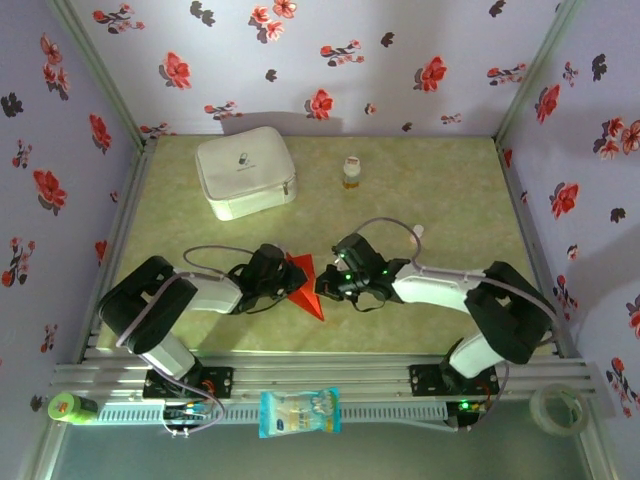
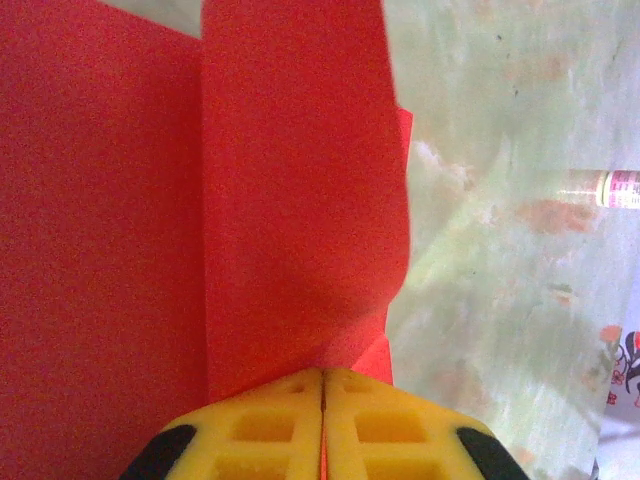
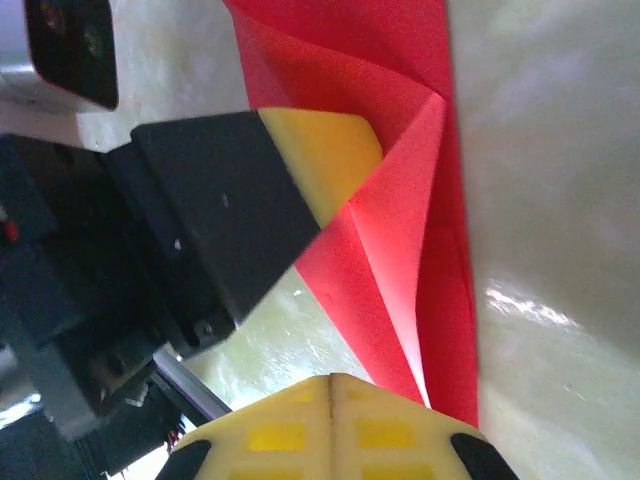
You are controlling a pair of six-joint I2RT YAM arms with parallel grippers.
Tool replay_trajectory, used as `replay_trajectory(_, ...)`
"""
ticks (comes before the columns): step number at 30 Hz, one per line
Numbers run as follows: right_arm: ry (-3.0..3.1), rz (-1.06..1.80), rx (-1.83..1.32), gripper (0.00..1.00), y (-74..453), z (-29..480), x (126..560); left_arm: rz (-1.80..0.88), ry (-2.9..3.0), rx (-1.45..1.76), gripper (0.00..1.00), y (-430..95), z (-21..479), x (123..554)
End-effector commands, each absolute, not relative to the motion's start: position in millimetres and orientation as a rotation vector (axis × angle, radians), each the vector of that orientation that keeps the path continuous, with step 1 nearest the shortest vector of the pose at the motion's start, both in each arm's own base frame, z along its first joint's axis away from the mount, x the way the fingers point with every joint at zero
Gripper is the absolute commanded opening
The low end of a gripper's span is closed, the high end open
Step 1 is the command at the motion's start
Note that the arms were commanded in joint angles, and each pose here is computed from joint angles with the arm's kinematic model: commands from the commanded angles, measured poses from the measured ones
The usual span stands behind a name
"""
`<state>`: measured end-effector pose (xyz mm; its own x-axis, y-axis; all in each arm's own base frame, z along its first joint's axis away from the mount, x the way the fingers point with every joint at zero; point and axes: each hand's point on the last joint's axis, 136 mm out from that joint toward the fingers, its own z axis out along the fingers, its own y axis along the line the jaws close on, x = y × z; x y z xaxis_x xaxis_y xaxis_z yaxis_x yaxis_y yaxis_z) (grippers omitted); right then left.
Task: Fold a paper plane with a square sheet of paper (pick it up from the middle)
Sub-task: Perform the fourth fold on the wing at the bottom-center of the table.
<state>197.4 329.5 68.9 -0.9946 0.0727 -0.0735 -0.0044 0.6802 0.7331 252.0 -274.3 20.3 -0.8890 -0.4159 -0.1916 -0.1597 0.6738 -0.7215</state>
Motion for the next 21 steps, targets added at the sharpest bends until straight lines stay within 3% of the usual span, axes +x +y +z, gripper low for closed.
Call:
replay_trajectory(1,2.752,1.293,0.080,0.03,346,79,210,-0.958,2.568,-0.505,0.09,-261,11,248)
replay_trajectory(21,2.881,1.203,0.177,0.02,340,19,201,-1.023,2.536,-0.458,0.10,-270,21,251)
